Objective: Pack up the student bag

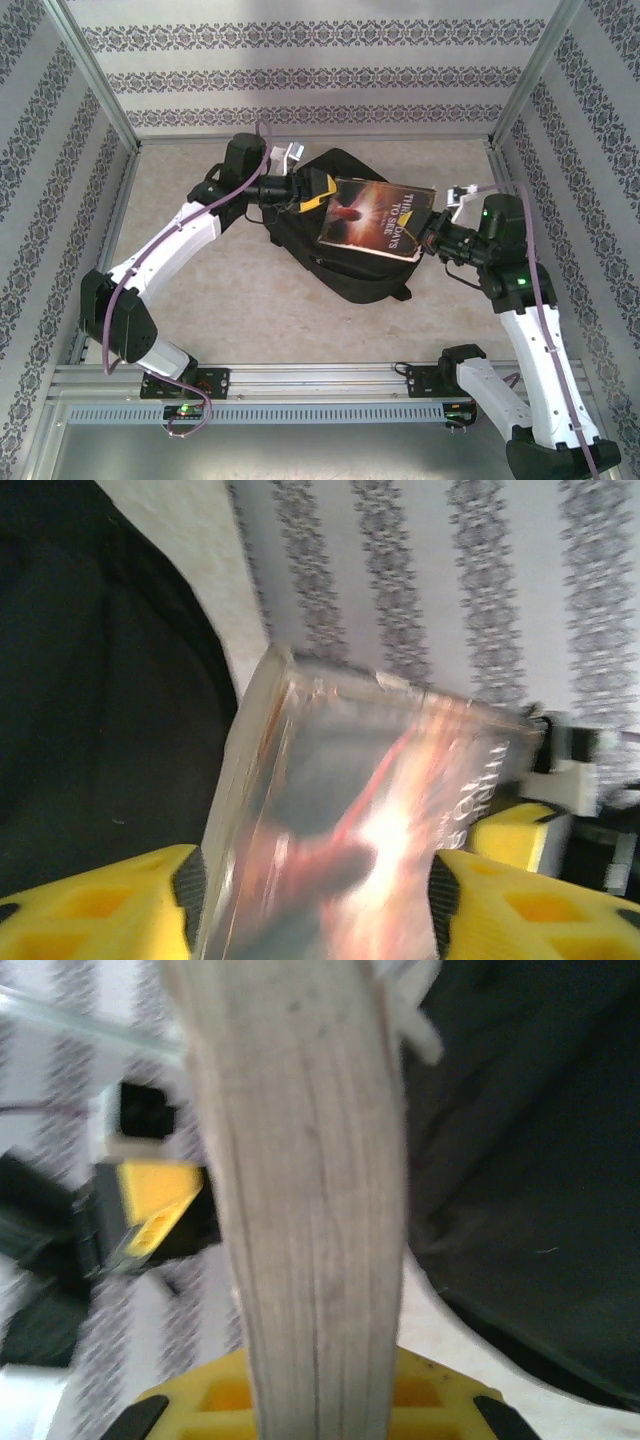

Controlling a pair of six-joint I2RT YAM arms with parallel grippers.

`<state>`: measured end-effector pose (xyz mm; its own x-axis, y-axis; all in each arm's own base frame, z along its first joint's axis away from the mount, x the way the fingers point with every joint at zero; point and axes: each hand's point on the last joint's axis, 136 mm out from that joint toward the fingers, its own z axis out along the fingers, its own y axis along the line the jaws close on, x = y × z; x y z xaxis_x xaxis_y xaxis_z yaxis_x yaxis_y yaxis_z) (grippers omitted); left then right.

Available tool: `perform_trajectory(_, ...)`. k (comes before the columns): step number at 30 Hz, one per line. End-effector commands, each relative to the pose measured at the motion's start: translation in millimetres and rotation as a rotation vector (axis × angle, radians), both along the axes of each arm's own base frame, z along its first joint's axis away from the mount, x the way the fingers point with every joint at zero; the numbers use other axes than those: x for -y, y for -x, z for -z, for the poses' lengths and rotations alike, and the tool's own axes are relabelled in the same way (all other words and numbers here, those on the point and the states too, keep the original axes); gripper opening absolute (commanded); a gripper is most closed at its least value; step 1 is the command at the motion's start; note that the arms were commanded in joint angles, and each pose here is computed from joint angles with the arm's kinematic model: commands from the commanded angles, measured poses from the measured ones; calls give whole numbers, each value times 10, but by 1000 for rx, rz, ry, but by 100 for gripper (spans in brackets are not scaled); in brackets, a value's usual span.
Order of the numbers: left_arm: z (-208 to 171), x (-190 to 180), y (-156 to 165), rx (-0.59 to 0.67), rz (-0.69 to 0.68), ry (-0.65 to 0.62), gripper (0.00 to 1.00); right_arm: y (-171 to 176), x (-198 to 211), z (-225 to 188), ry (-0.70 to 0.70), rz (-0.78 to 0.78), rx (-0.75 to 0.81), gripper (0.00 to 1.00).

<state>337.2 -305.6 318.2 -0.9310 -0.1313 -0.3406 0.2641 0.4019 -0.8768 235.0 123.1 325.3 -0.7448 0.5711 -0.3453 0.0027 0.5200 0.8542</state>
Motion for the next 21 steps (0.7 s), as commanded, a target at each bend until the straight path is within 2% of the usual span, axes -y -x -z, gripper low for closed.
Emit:
perform_trajectory(1, 234, 37, 136, 101, 51, -271, 65, 132, 789, 131, 359, 328, -77, 0)
perform_trajectory(5, 476, 330, 315, 180, 171, -455, 70, 261, 1283, -5, 586, 508, -88, 0)
perform_trajectory(9, 728, 726, 588, 259, 344, -605, 74, 291, 1516, -78, 709, 585, -102, 0)
perform_trajectory(15, 1027, 1240, 824, 291, 496, -636, 75, 235, 1712, -107, 825, 648, -122, 0)
perform_trajectory(21, 1272, 1539, 936, 294, 580, -650, 73, 99, 1749, -46, 837, 661, -164, 0)
